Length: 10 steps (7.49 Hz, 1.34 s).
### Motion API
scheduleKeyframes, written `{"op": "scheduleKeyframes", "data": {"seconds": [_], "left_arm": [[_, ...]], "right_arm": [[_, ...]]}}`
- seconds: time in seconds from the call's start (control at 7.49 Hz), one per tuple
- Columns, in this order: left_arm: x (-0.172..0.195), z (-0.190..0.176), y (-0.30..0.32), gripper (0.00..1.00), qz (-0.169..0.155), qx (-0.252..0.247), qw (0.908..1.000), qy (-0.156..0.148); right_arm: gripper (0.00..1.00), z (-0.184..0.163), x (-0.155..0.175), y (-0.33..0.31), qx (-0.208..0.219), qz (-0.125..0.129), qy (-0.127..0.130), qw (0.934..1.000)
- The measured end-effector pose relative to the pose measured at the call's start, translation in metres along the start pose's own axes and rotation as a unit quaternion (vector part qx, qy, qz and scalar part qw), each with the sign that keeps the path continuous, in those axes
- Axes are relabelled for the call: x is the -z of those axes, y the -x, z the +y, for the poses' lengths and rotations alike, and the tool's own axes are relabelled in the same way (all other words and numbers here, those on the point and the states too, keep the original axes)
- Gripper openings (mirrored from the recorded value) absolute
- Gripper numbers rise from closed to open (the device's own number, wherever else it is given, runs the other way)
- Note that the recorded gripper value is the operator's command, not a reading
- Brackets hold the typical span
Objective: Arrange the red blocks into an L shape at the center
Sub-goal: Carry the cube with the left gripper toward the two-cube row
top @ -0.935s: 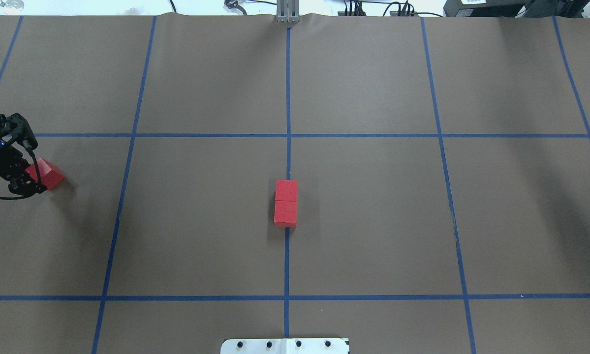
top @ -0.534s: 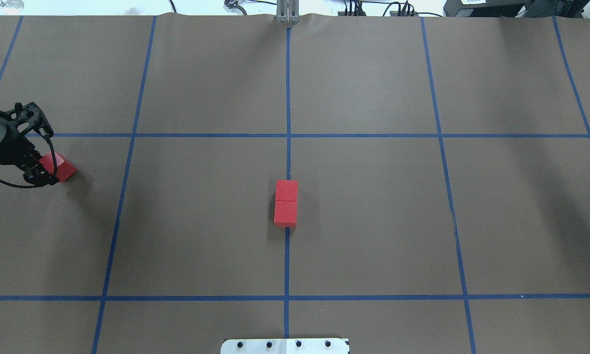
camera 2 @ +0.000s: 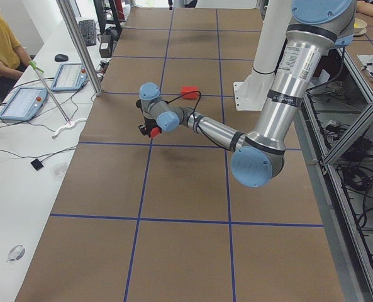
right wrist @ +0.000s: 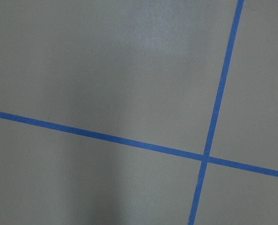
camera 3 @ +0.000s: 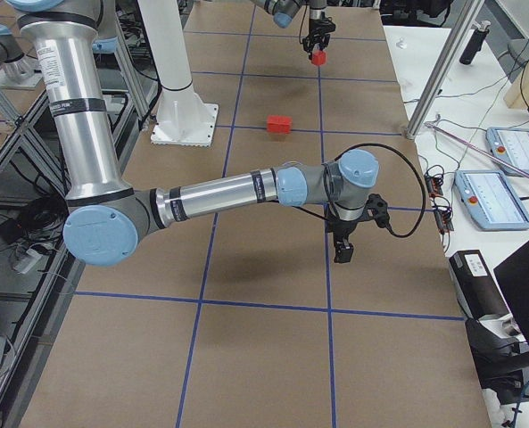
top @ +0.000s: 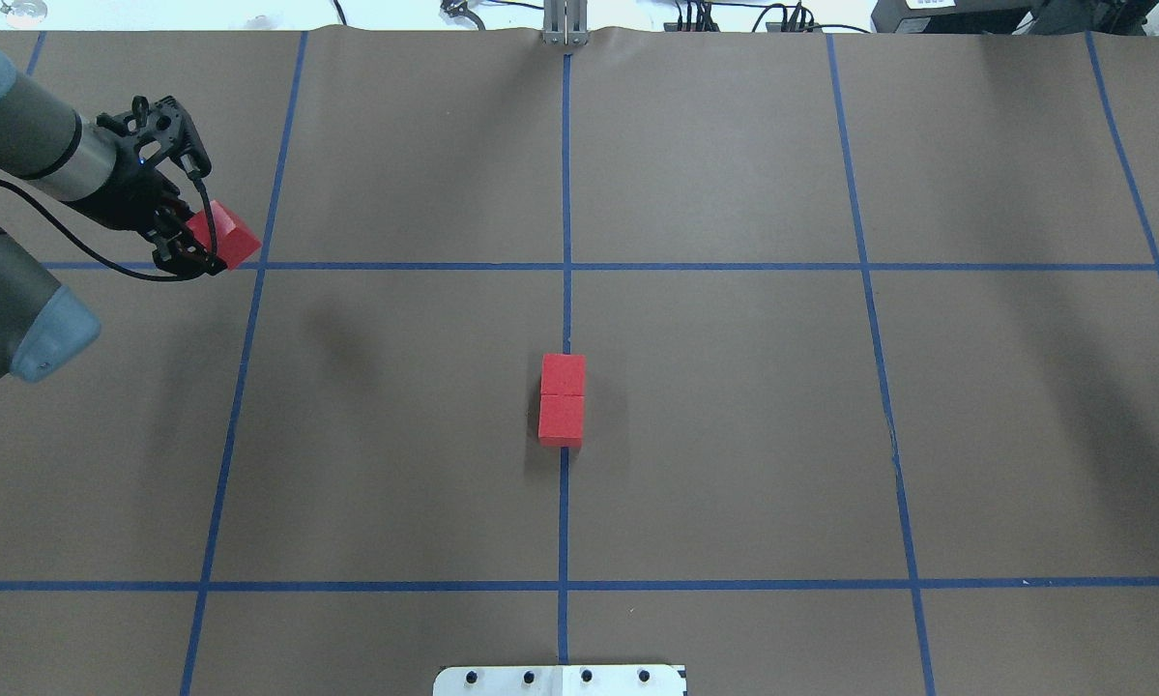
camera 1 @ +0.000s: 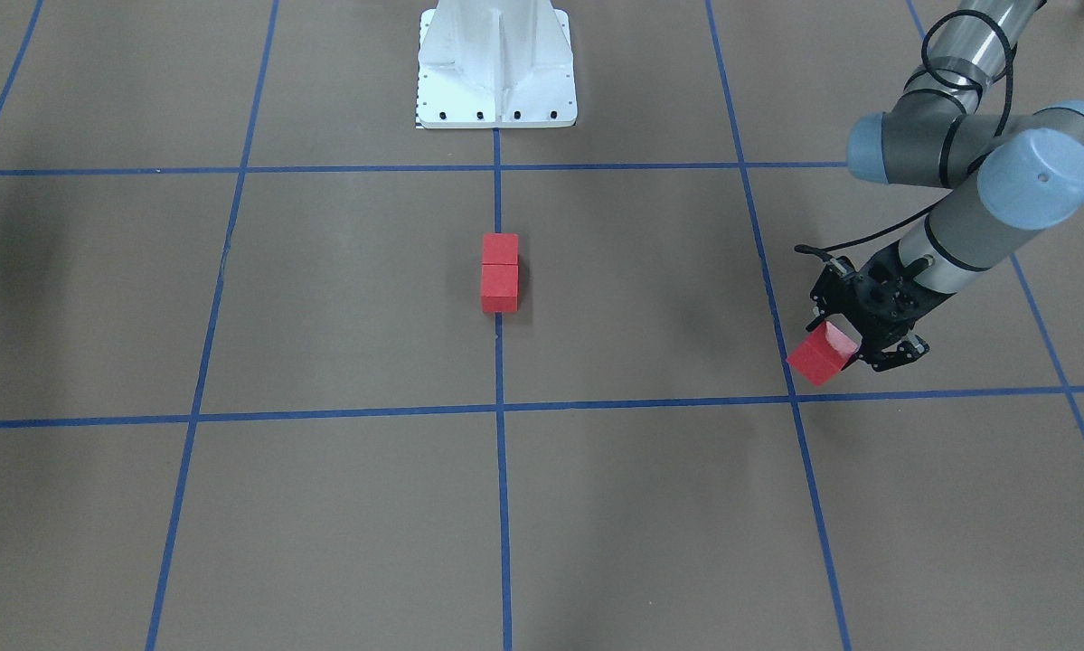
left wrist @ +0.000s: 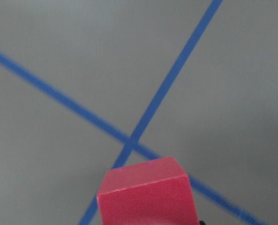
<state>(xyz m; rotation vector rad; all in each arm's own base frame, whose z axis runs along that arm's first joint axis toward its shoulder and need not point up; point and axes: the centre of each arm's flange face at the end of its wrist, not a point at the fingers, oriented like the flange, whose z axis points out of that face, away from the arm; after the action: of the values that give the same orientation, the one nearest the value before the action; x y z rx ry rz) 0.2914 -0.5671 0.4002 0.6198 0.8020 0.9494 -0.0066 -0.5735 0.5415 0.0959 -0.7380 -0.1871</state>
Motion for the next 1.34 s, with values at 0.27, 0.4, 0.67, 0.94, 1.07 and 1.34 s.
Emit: {"op": "scheduleKeyframes", "data": {"seconds": [0.27,0.4,0.67,0.94,1.07,1.34], "left_arm": [[0.029,-0.031,-0.01,0.0,-0.053,-0.027,0.9979,-0.028],[0.033,-0.04,-0.017,0.0,-0.067,-0.038,0.9965,-0.034],[0.032,-0.067,-0.042,0.0,-0.042,-0.059,0.9961,-0.051],[0.034,-0.094,-0.062,0.0,-0.022,-0.081,0.9939,-0.071],[0.038,-0.106,-0.07,0.0,-0.024,-0.093,0.9918,-0.085],[0.029,-0.118,-0.093,0.0,-0.011,-0.111,0.9891,-0.096]], "right_arm": [[0.99,-0.002,0.001,0.0,-0.001,0.001,-0.001,1.0],[0.99,-0.002,0.002,0.001,-0.002,0.001,-0.002,1.0],[0.99,-0.003,0.002,0.001,-0.002,0.001,-0.002,1.0],[0.99,-0.002,0.002,0.001,-0.003,0.001,-0.002,1.0],[0.99,-0.002,0.002,0.001,-0.003,0.001,-0.002,1.0],[0.99,-0.002,0.001,0.0,-0.003,0.001,-0.001,1.0]]}}
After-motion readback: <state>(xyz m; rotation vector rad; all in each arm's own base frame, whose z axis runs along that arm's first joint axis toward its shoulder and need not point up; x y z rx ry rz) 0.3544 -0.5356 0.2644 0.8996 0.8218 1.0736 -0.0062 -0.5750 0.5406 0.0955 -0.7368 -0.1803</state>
